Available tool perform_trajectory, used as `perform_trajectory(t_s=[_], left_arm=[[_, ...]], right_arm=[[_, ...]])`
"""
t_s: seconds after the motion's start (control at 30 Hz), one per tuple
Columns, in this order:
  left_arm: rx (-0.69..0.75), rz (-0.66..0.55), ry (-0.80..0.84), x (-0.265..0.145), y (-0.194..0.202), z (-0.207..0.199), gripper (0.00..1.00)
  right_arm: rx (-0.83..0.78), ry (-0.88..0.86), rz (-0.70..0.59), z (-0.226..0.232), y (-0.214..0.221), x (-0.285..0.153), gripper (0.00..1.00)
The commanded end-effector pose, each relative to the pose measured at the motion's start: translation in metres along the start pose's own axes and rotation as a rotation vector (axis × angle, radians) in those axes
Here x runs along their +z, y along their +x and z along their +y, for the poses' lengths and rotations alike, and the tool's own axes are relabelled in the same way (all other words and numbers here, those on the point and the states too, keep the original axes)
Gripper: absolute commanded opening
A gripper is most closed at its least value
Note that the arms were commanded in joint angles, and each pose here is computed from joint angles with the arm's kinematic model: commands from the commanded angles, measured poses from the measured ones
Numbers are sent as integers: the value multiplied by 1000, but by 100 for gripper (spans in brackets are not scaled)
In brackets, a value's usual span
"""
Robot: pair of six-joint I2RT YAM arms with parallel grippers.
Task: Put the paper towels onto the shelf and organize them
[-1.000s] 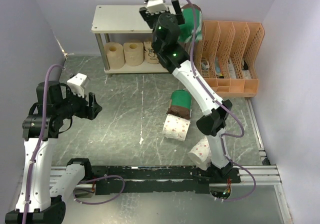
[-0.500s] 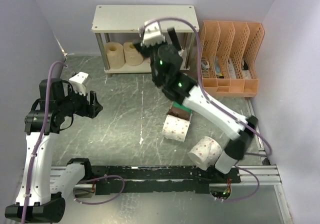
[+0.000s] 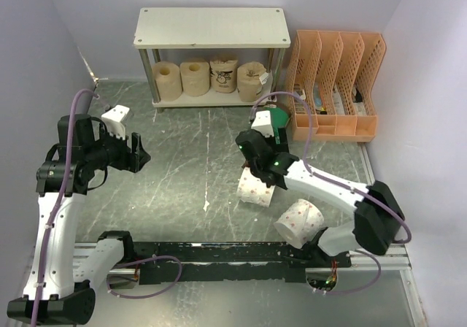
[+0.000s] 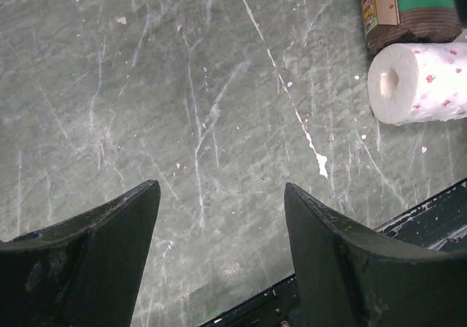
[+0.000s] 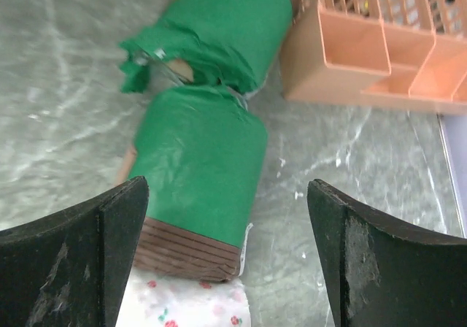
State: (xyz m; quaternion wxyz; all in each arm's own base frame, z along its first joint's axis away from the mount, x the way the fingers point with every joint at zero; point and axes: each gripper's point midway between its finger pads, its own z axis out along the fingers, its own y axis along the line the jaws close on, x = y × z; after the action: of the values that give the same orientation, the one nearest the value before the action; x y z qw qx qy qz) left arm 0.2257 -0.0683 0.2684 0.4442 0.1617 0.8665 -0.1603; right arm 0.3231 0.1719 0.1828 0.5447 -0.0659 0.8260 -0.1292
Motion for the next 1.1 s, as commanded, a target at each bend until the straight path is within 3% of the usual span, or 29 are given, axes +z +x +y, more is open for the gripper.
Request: perform_trajectory(t_s=[0.0, 0.23, 0.53, 0.77, 0.87, 1.07], left_arm=[[9, -11, 20, 1, -4, -1, 79], [14, -21, 23, -1, -5, -3, 80], [11, -19, 19, 0, -4, -2, 80], [9, -14, 17, 1, -4, -1, 80], [10, -16, 16, 0, -4, -1, 80], [9, -11, 21, 2, -3, -1, 80]], right_arm=[[18, 112, 123, -8, 36, 12, 89], [-235, 169, 259, -1, 73, 18, 85], [-192, 37, 267, 5, 76, 0, 79], [-127, -219, 177, 20, 57, -32, 82], [-130, -211, 154, 8, 59, -31, 84], [-200, -101, 232, -12, 80, -7, 82]])
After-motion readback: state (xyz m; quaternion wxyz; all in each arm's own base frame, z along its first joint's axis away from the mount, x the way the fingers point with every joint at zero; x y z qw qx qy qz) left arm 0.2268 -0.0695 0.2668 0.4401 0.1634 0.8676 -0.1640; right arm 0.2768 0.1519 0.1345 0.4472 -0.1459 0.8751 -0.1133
